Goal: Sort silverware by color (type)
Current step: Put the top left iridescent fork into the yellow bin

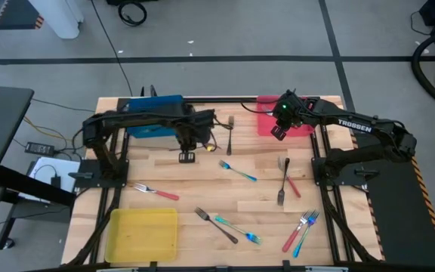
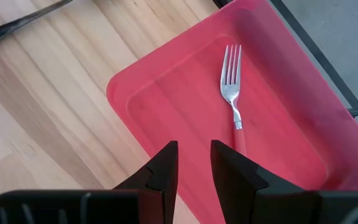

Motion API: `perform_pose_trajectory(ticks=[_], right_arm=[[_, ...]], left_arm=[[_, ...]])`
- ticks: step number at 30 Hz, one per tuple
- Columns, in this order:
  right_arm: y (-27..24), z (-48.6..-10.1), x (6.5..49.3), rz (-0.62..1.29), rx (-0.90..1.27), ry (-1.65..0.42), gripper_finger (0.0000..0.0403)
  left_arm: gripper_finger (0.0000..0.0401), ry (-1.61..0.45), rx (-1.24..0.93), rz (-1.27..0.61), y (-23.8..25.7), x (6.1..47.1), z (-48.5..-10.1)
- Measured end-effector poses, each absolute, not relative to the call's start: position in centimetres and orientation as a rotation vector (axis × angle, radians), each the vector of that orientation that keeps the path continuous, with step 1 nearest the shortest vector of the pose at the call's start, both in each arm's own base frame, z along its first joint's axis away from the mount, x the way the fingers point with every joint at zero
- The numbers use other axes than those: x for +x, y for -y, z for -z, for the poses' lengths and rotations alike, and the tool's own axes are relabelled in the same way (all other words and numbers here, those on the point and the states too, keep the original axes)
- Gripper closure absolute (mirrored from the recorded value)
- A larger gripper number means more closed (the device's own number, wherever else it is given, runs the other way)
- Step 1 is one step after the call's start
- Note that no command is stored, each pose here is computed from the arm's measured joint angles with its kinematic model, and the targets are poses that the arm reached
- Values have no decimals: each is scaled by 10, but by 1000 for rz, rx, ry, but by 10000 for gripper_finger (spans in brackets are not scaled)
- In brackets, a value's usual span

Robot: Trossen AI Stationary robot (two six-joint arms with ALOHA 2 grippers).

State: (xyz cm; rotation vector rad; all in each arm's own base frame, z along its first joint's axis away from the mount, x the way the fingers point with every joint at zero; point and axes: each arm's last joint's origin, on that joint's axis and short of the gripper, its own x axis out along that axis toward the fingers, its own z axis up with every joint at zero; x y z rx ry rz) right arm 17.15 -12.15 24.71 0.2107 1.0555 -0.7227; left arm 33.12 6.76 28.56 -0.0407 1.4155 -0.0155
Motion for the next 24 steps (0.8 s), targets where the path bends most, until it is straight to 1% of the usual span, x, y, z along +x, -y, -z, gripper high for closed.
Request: perform_pose_trajectory(ticks=[6,12,17,24], right_arm=[[121,-247,171,721,213,-1058,300],[121,-247,171,734,233,-1050,300],[121,-247,171,735,236,-1052,300],[121,-247,171,746,255,-1044,300]], left_arm=[[400,-1379,-65,14,-26,301,-325],[399,-1363,-126,5,16,275,-345],[398,-1383,-139,26,55,258,-343],[397,-1432,-101,12,106,239,-326]])
